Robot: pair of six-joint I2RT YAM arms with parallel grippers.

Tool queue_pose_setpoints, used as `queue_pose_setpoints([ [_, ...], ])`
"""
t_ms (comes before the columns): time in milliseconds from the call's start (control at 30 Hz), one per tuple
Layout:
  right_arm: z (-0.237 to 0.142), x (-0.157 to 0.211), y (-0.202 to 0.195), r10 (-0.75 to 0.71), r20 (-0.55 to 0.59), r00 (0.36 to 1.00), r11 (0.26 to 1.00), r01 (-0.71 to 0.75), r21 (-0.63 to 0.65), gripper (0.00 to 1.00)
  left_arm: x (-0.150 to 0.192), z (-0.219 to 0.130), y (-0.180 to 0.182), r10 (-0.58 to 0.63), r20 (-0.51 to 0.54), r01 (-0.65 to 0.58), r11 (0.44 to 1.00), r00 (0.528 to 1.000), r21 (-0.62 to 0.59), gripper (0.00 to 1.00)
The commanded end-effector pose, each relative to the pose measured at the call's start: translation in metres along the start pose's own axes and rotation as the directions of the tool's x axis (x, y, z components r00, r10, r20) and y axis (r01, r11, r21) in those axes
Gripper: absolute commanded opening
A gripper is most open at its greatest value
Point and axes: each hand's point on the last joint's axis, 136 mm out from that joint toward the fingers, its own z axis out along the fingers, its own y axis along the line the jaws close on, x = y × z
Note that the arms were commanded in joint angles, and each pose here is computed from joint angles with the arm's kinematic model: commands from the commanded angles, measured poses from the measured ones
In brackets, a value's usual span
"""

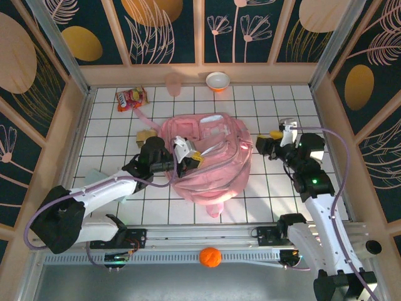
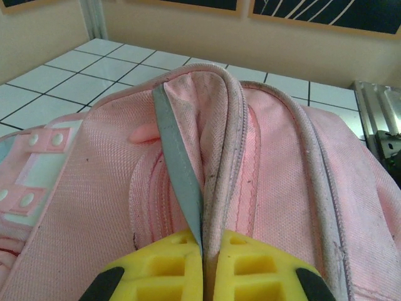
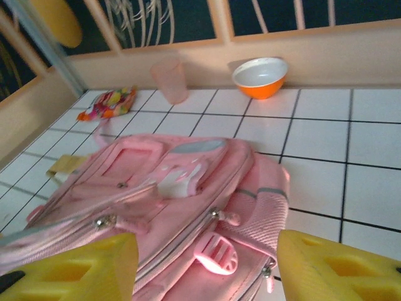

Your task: Pack books, pencil case, and school supplies into a backpack

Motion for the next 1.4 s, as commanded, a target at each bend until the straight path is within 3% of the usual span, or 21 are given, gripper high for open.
queue_pose_setpoints([
  [0, -0.002, 0.006, 0.018, -0.093, 0.003, 0.996, 0.989, 0.093, -0.112, 0.6, -0.075, -0.019, -0.017, 0.141, 0.231, -0.16, 0.985, 0.963, 0.066, 0.0],
  [300, -0.005, 0.043, 0.046, -0.381, -0.013, 0.925, 0.874, 0.355, -0.331, 0.57, -0.073, -0.034, -0.013, 0.15, 0.245, -0.189, 0.972, 0.958, 0.142, 0.0],
  [600, 0.014, 0.075, 0.047, -0.49, -0.097, 0.866, 0.78, 0.386, -0.493, 0.55, -0.058, -0.036, -0.008, 0.28, 0.139, -0.294, 0.951, 0.95, 0.094, 0.0],
  [767, 0.028, 0.072, 0.037, -0.559, -0.123, 0.82, 0.749, 0.436, -0.498, 0.55, -0.028, -0.041, -0.005, 0.444, 0.045, -0.446, 0.894, 0.895, 0.052, 0.0],
  [967, 0.051, 0.088, 0.05, -0.63, -0.141, 0.764, 0.683, 0.459, -0.568, 0.53, -0.002, -0.048, -0.017, 0.61, 0.073, -0.613, 0.789, 0.789, 0.04, 0.0],
  [1167, 0.056, 0.113, 0.044, -0.672, -0.176, 0.72, 0.655, 0.465, -0.596, 0.53, -0.005, -0.055, -0.018, 0.648, 0.103, -0.649, 0.76, 0.754, -0.028, 0.0],
  [1367, 0.076, 0.128, 0.031, -0.715, -0.178, 0.676, 0.621, 0.497, -0.606, 0.54, 0.0, -0.056, -0.021, 0.643, 0.102, -0.645, 0.764, 0.759, -0.013, 0.0],
])
